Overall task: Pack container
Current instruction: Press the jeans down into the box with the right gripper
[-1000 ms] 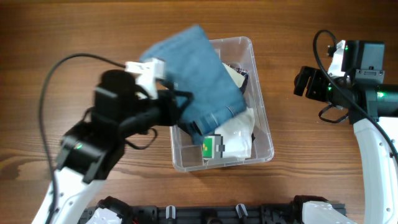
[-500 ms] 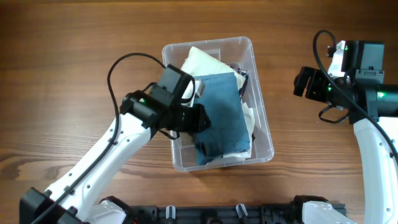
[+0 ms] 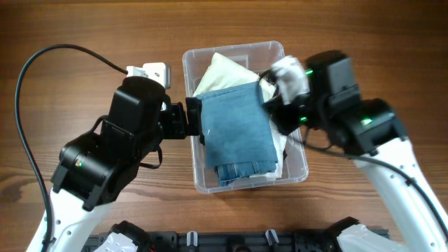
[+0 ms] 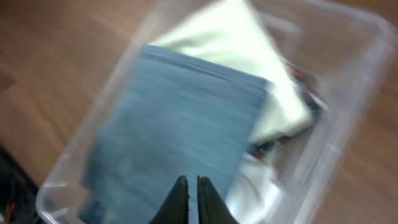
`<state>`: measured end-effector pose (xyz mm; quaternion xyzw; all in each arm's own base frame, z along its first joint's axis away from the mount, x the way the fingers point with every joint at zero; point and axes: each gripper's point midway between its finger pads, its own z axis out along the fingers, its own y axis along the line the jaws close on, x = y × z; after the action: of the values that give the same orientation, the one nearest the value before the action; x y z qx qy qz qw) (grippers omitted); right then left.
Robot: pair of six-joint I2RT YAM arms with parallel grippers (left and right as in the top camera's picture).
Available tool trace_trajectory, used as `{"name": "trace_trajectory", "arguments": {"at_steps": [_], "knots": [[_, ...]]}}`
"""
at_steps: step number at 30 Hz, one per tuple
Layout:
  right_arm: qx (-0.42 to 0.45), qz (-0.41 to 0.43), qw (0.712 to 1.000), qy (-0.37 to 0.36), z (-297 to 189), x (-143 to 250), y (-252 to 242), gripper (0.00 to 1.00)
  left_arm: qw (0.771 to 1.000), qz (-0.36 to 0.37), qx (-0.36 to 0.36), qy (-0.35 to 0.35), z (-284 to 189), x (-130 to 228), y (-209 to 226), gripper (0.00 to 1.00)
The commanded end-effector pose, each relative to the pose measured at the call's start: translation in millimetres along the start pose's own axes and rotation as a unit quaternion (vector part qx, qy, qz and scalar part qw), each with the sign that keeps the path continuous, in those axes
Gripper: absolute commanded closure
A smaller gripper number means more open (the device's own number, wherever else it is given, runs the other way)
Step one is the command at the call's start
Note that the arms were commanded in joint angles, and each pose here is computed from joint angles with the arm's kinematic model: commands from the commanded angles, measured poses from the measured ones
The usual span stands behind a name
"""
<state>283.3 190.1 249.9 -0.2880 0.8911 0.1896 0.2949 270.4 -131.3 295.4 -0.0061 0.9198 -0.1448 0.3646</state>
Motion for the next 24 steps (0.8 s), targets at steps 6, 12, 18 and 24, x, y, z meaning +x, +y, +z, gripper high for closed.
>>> {"name": "trace_trajectory", "arguments": {"at_steps": [6, 12, 18, 24], "knots": [[-0.014, -0.001, 0.962, 0.273, 167.4, 103.9, 9.3, 0.96, 0.999, -0.006, -0.042, -0.015, 2.8, -6.8, 13.9, 0.0], [-0.009, 0.031, 0.927, 0.373, 210.3, 165.7, -5.7, 0.96, 0.999, -0.008, -0.05, -0.019, 2.5, -8.2, 16.7, 0.0], [0.072, 0.022, 0.968, 0.241, 154.4, 72.6, -28.4, 0.92, 0.995, -0.047, -0.086, -0.032, 1.7, -20.0, 47.7, 0.0], [0.153, 0.084, 0.985, 0.009, 28.5, -36.3, -99.4, 0.0, 0.98, -0.118, -0.155, -0.045, 11.6, -39.0, 108.2, 0.0]]}}
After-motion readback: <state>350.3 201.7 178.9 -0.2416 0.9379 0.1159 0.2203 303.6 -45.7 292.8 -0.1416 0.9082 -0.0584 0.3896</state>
